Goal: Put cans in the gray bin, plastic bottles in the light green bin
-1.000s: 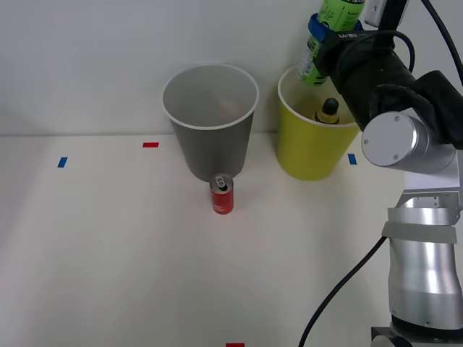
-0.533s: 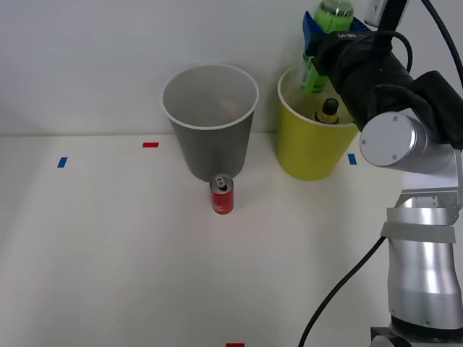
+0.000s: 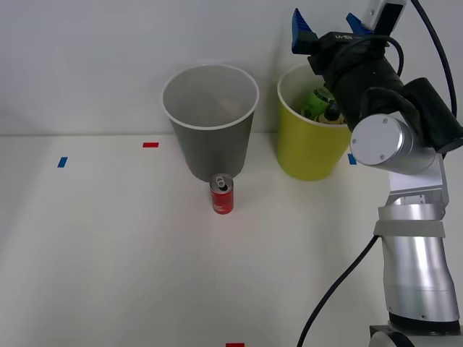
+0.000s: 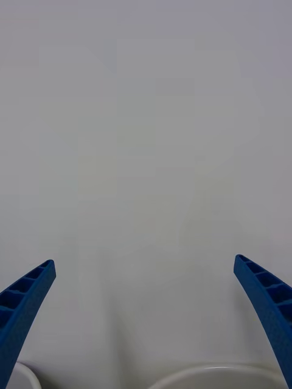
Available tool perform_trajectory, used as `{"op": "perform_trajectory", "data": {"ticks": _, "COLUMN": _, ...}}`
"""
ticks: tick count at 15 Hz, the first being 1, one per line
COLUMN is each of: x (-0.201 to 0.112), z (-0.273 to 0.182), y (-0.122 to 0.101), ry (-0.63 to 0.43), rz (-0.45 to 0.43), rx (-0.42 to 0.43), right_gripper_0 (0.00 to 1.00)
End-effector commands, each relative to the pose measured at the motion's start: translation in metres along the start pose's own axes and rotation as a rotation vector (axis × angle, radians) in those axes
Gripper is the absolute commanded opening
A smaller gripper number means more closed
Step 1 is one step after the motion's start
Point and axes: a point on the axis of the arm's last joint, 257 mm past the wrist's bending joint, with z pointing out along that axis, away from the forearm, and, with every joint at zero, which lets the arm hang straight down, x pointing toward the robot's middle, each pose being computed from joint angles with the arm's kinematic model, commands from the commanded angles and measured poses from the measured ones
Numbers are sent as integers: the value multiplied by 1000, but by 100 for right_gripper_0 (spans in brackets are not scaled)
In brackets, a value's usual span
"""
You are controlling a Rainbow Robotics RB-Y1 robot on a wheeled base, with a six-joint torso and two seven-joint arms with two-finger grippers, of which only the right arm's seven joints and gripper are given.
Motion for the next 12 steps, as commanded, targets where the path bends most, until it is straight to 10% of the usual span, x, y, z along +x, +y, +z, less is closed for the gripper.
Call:
{"op": "perform_trajectory", "data": {"ticks": 1, "x": -5, "z": 0, "y": 3, "ry": -9, "rz": 15, "rx": -13, "right_gripper_0": 100}}
{"op": "perform_trajectory", "data": {"ticks": 12, "x": 10, "z": -51, "y": 26, "ry": 97, "rz": -10, "rx": -91, "right_gripper_0": 100}}
